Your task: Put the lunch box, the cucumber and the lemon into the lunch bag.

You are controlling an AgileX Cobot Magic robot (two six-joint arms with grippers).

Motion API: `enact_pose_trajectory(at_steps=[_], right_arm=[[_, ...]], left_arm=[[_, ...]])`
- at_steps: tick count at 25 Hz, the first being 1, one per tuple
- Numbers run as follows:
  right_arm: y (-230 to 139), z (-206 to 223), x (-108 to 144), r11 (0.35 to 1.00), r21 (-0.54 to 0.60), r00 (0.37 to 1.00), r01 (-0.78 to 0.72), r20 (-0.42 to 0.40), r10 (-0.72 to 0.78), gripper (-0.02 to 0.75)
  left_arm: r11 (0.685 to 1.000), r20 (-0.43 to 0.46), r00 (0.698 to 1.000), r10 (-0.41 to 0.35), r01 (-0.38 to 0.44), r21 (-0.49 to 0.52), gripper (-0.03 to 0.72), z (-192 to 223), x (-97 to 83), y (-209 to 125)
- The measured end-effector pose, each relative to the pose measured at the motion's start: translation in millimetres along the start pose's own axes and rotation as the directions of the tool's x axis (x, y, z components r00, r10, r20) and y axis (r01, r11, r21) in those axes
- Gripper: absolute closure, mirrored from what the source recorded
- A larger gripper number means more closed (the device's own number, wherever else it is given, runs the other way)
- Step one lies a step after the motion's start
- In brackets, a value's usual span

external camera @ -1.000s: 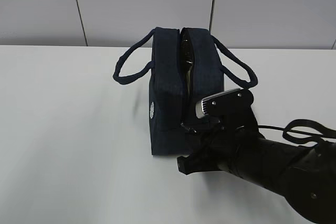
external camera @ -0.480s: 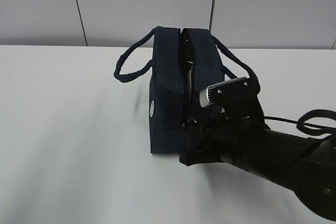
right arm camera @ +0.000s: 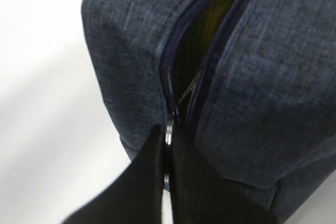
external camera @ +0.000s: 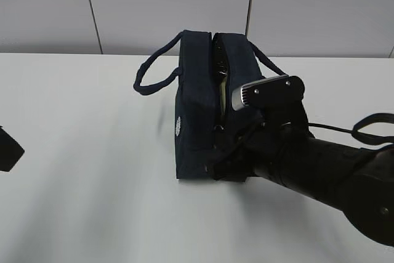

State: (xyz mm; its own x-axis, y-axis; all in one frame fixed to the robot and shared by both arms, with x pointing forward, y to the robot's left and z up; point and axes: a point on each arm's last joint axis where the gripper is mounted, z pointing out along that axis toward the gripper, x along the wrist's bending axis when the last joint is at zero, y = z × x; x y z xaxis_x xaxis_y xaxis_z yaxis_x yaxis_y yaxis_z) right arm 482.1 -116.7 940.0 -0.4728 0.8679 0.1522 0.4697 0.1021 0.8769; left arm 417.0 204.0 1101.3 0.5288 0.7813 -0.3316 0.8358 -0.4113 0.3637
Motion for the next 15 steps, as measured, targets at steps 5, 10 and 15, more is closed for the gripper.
enact_pose_trajectory(at_steps=[5,10,15], right_arm=[[6.1,2.2,1.7,1.000,-0.011,1.000,0.005,-0.005,-0.005,0.738],[12.9,-4.0,2.8,0.998,-0.028,0.999,0.049,-0.009,-0.049,0.738],[24.1,-13.4,2.9,0.993,-0.069,0.996,0.093,0.005,-0.093,0.738]], left_arm=[[1.000,-0.009,1.000,0.021,-0.021,-0.020,0.399,5.8,3.9,6.0],[0.999,-0.007,1.000,0.029,-0.029,-0.013,0.398,9.3,5.6,8.1],[0.999,-0.010,1.000,0.028,-0.028,-0.027,0.398,9.8,6.2,9.8]])
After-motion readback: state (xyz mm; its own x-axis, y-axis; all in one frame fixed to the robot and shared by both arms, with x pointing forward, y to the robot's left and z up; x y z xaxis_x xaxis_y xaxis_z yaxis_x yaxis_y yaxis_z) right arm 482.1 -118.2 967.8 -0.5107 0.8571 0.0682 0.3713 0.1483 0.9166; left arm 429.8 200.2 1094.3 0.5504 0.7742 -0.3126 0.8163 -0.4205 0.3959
